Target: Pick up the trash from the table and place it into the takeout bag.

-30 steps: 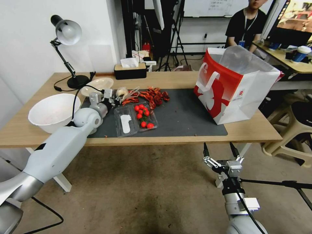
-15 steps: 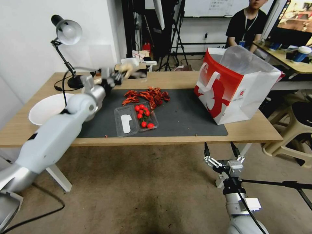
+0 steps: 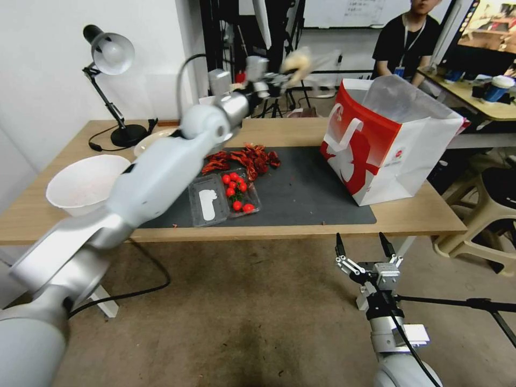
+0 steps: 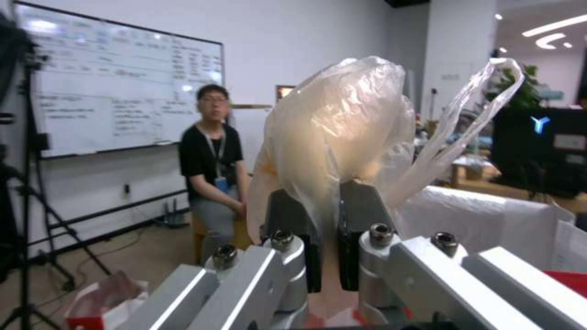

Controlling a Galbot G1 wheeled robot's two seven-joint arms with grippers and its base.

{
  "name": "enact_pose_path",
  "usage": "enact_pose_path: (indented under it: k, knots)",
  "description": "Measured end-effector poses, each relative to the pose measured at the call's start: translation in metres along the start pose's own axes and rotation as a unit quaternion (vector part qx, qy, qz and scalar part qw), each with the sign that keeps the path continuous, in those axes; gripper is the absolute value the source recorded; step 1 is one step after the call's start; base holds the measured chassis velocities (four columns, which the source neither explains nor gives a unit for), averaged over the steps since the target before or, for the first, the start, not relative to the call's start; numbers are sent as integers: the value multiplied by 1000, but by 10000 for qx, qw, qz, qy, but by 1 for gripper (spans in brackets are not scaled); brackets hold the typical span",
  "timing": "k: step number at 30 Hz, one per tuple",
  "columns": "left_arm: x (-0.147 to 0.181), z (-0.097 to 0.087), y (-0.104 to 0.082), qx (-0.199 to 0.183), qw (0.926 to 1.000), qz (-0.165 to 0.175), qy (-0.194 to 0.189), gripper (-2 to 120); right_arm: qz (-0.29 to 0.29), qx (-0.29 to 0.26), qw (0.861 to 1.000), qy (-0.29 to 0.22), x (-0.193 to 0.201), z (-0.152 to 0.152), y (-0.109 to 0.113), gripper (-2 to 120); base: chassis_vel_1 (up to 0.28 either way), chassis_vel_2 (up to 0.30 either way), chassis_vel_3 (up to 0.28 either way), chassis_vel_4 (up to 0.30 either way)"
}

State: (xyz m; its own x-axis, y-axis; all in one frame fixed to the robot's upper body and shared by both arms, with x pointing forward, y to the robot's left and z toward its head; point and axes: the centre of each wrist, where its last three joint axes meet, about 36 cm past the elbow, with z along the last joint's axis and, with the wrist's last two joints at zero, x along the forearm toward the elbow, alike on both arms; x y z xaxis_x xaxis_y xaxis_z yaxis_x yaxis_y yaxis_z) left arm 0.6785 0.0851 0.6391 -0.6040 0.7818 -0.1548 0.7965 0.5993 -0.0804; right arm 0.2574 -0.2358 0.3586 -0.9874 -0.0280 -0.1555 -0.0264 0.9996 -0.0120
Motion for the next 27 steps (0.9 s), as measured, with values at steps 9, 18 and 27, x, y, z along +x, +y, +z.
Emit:
enact_pose_path:
  k: [9, 18, 27]
  knots:
    - [-61, -9, -39, -89, 9996, 268, -67, 3, 8, 20, 10000, 3, 3, 2, -2, 100, 0, 0, 0, 0]
    - [-88, -7, -73, -243, 9976, 644, 24, 3, 49, 45, 10000, -36, 3, 2, -7, 100, 0, 0, 0, 0]
    - [-119, -1, -105, -542, 9930, 1034, 170, 3, 98, 27, 9999, -70, 2, 2, -9, 100, 0, 0, 0, 0]
